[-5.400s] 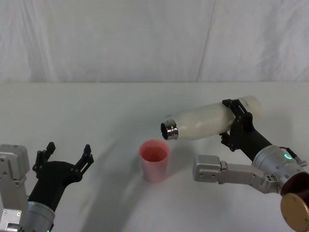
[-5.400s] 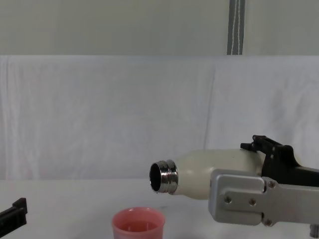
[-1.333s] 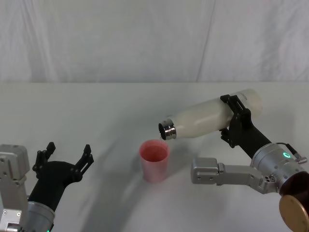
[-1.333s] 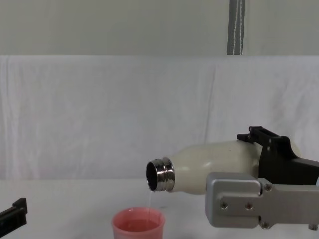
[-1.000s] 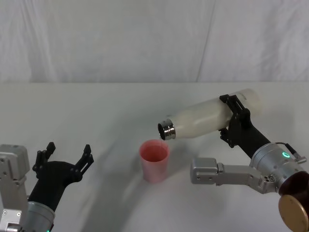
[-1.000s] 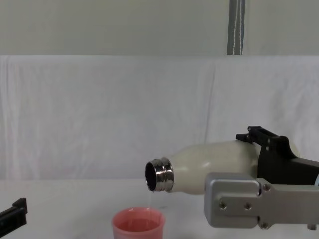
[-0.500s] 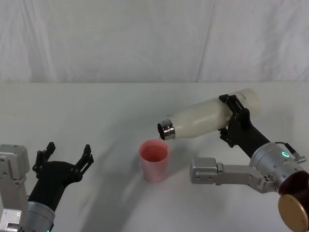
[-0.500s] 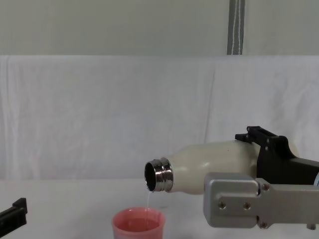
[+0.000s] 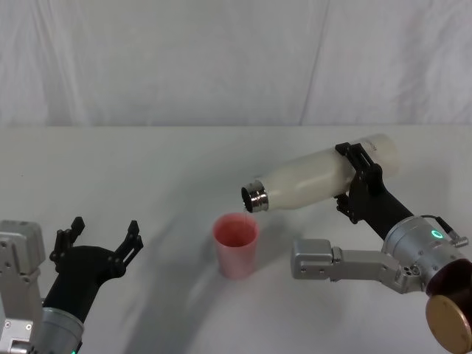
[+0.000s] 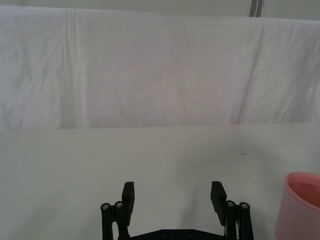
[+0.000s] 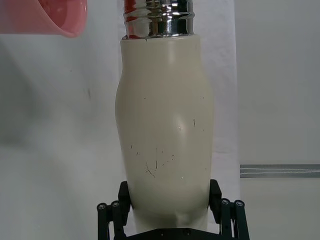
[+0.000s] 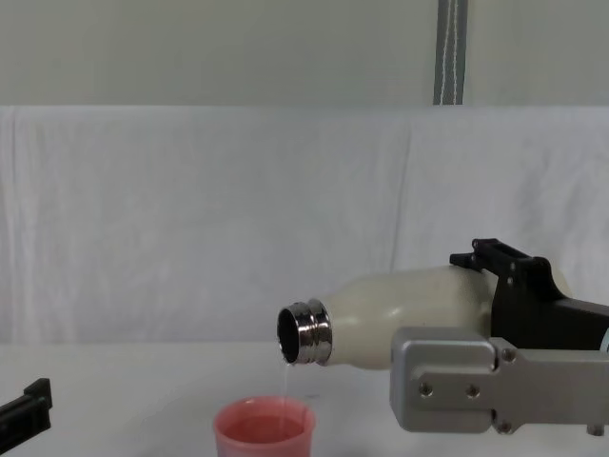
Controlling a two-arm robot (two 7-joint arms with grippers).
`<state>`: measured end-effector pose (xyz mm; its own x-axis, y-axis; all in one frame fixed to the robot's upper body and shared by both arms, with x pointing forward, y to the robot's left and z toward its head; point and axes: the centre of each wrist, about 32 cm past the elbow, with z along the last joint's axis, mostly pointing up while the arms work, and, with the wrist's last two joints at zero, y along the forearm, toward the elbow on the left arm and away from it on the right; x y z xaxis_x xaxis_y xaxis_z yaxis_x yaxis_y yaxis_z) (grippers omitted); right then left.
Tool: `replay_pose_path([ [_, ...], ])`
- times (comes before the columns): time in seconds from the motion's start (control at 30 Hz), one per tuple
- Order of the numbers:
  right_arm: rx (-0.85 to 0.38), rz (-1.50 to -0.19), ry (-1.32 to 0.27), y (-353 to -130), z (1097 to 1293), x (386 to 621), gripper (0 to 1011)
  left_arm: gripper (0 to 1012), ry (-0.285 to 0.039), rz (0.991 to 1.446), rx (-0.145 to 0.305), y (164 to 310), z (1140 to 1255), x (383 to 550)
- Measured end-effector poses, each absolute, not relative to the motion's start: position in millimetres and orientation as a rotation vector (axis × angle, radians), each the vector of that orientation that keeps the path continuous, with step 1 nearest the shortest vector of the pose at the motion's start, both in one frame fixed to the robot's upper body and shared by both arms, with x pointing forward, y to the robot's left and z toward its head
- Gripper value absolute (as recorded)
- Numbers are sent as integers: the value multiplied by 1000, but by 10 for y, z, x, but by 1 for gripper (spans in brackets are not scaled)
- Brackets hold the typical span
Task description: Grasp the thermos with one hand and pour water into the cup lid.
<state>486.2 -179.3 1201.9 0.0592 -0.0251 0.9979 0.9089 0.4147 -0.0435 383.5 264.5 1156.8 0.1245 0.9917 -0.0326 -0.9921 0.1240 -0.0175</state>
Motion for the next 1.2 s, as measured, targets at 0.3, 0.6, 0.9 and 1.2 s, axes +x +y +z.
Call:
replay_pose_path([
  [0.3, -891, -871, -1319, -1796, 12014, 4858, 955, 1001, 14, 1446, -38, 2645, 11568, 3835],
  [0.6, -892, -870, -1322, -1795, 12009, 4855, 955, 1001, 14, 1446, -38, 2645, 11568, 3835],
  [0.9, -891, -870, -1322, -1787, 12001, 4853, 955, 1001, 14, 1446, -38, 2645, 11568, 3835],
  [1.2, -892, -870, -1322, -1785, 12000, 4854, 955, 1001, 14, 1446, -38, 2645, 11568, 3835],
])
